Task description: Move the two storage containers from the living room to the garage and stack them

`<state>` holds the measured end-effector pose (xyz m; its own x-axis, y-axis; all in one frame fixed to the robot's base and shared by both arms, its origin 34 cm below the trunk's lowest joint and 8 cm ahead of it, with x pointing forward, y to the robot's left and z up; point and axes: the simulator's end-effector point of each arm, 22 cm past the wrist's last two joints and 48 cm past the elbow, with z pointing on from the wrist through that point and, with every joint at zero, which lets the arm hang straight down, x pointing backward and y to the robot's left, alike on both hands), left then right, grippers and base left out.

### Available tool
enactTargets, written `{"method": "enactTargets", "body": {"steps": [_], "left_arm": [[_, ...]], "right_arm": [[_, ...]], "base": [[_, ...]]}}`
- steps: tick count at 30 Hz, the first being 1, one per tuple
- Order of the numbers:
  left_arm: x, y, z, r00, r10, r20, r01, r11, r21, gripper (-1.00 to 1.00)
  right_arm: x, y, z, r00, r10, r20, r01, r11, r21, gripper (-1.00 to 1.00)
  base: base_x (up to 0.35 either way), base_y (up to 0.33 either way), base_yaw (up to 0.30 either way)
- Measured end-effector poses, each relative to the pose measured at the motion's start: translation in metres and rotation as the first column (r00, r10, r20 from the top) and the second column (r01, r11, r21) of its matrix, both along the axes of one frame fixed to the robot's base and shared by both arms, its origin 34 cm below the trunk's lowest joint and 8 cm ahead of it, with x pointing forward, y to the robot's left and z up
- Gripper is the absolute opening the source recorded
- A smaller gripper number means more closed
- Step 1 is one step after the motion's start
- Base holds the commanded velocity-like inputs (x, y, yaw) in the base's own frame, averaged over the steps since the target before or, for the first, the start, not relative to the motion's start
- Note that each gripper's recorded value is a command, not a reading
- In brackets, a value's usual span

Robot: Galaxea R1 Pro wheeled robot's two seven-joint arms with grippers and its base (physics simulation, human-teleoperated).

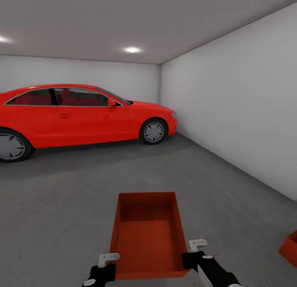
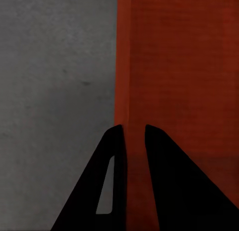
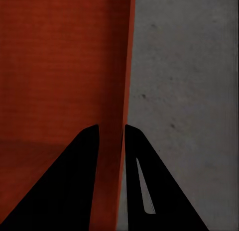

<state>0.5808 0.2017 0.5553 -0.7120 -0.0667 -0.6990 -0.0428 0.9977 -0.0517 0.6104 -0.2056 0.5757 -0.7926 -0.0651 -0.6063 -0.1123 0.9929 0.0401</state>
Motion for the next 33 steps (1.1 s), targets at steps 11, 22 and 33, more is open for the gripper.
{"method": "enactTargets", "body": {"steps": [11, 22, 33], "left_arm": [[-0.0003, -0.0024, -0.0001, 1.000, 0.000, -0.001, 0.000, 1.000, 0.001, -1.00], [-0.0007, -0.0095, 0.0004, 1.000, 0.002, -0.002, -0.002, 1.000, 0.004, -1.00], [0.0006, 0.0001, 0.0009, 1.000, 0.000, 0.002, 0.000, 1.000, 0.000, -1.00]], "right_arm": [[-0.0001, -0.0024, -0.0003, 1.000, 0.001, -0.001, -0.001, 1.000, 0.001, -1.00], [0.0001, -0.0095, -0.0006, 1.000, 0.004, -0.001, -0.004, 1.000, 0.003, -1.00], [0.0007, 0.0001, 0.0010, 1.000, 0.000, 0.002, 0.000, 1.000, 0.000, -1.00]], "base": [[0.135, 0.018, -0.285], [0.041, 0.119, -0.285], [0.073, 0.197, -0.285]]}}
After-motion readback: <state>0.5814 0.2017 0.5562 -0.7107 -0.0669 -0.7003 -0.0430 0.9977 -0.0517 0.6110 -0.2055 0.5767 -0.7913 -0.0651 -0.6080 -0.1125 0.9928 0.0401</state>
